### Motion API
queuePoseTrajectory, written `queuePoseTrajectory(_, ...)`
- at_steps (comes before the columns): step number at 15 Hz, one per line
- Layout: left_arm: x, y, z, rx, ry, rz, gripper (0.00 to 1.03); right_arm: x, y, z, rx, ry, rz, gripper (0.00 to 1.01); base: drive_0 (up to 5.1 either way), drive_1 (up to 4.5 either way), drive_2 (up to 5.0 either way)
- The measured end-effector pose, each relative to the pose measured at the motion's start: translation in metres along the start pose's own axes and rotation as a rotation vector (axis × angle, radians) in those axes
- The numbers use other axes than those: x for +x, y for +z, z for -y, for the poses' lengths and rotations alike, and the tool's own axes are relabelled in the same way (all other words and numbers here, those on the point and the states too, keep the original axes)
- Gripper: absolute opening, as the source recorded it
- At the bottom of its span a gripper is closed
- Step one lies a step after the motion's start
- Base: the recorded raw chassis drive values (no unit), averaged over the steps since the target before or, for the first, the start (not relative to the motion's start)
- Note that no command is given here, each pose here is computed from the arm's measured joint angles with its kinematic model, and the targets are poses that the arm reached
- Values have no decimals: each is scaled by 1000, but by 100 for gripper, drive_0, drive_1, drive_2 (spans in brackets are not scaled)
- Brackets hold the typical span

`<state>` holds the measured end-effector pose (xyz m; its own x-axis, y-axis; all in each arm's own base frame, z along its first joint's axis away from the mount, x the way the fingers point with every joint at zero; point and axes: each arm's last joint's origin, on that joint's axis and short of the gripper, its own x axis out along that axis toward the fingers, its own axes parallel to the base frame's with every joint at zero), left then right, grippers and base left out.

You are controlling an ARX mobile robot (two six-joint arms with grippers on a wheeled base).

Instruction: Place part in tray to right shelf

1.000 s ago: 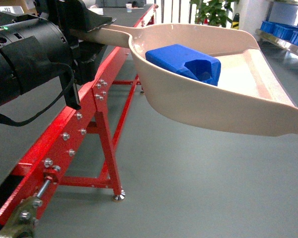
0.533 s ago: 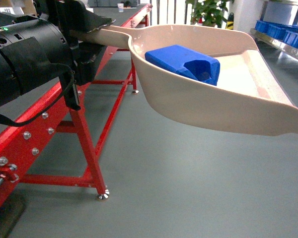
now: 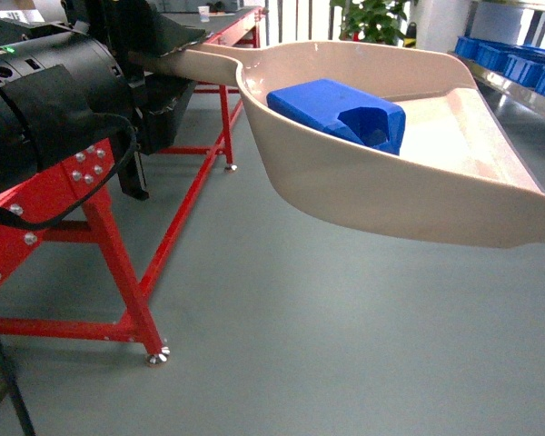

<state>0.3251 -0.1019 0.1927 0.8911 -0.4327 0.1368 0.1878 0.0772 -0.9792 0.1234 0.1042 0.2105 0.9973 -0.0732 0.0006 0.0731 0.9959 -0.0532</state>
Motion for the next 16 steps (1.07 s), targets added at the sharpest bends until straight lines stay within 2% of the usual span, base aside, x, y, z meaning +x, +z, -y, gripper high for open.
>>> queuePoseTrajectory(2,0,0,0,0,1,0,16,0,0,0,-2,0,-1,98,502,-234,-234)
queuePoseTrajectory(16,0,1,0,0,4,1,16,0,1,0,4,-4,3,98,-3,419,-426)
